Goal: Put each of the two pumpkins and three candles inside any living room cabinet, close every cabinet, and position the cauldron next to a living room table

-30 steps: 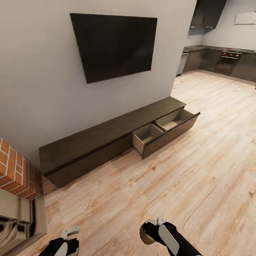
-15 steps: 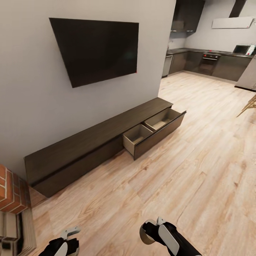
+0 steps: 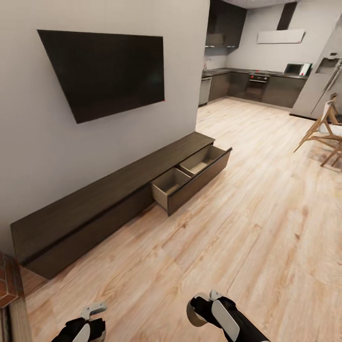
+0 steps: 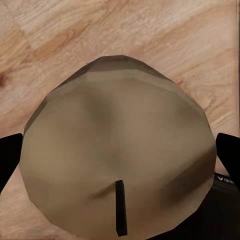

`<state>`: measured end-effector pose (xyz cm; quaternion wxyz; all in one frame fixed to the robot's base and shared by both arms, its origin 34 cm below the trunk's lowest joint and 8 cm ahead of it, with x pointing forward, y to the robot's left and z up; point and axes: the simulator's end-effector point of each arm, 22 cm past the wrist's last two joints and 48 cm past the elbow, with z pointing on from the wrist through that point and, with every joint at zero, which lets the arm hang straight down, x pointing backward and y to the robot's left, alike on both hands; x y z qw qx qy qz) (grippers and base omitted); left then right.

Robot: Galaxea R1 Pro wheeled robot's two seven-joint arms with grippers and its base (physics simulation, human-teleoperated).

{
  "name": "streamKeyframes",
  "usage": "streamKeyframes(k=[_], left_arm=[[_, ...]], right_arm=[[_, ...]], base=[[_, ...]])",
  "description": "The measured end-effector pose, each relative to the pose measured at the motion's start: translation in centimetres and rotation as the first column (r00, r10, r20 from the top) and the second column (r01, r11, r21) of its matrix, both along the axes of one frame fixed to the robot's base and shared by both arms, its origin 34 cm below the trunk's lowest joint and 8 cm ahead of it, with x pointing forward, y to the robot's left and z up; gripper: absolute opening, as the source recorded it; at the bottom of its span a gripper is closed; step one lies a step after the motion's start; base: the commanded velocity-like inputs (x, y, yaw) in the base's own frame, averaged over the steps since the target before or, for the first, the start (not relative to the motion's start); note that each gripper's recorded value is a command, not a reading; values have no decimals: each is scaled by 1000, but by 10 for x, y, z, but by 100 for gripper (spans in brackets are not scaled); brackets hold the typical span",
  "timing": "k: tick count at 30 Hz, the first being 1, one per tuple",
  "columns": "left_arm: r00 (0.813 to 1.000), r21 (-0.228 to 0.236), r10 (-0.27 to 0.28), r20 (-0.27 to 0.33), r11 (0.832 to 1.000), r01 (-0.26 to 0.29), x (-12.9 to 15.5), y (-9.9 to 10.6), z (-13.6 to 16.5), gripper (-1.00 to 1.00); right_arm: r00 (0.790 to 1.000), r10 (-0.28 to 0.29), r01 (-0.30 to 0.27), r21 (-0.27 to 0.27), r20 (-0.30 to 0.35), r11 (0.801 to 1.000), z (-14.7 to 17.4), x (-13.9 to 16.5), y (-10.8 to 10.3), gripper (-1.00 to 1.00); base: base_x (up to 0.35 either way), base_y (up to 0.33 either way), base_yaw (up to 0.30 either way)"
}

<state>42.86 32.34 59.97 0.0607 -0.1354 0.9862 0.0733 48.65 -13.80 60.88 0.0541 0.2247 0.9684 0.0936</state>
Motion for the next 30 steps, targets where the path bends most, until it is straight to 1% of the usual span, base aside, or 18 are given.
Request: streamKeyframes(k=[30], left_arm=[[999,0,0,41,1000,0,14,0,12,-100]], right_arm=[[999,-1,1,-1,39,1000,14,13,0,-100]], base=[[0,0,-193]])
